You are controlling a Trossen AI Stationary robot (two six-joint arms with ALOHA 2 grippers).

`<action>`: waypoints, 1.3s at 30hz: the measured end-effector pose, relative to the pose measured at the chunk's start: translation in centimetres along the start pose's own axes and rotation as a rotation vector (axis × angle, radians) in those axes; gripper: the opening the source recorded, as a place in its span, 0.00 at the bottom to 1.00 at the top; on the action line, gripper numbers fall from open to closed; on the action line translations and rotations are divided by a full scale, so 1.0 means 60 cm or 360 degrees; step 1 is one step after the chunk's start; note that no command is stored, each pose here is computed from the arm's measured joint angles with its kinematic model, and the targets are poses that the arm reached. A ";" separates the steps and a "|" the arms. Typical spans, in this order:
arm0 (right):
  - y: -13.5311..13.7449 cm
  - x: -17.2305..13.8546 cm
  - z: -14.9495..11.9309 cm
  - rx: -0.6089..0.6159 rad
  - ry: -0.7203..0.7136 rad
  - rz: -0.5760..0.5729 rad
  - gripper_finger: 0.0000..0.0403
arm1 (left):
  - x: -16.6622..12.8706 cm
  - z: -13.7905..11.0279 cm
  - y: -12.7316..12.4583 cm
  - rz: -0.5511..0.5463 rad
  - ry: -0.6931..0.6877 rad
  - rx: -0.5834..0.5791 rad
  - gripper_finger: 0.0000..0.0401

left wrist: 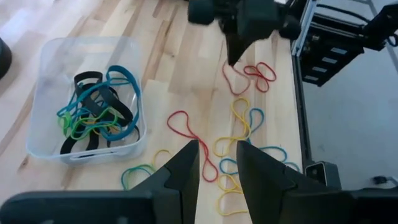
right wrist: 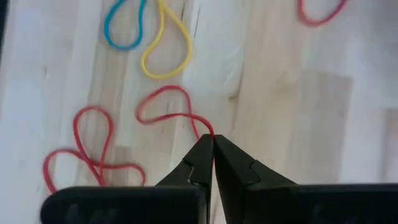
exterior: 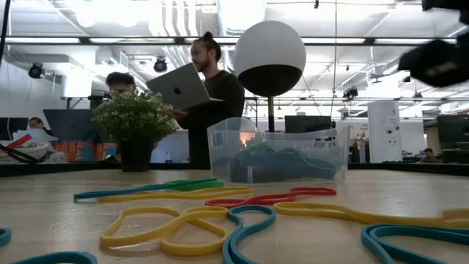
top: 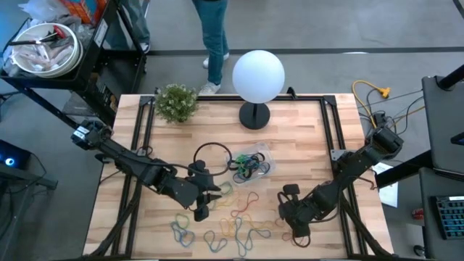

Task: Pick and place rubber bands into bin
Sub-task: Put the red rubber band into the transparent bin

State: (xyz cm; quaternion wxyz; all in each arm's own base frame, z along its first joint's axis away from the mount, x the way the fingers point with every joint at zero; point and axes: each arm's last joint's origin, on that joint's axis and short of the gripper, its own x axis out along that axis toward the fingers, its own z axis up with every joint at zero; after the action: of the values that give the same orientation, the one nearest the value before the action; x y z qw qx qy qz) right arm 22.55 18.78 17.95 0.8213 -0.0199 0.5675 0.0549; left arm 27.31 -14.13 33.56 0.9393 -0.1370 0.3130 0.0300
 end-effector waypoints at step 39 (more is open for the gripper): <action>-0.151 -0.172 0.188 -0.0013 -0.0429 -0.0947 0.02 | 0.020 -0.204 0.003 0.0252 0.0521 -0.0237 0.23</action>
State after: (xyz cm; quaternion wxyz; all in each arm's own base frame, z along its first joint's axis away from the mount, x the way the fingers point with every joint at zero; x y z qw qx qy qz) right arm 30.42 10.17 31.35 0.8690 -0.1806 0.4228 -0.1831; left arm 21.15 -17.39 23.42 0.8579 -0.1841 0.4683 0.1044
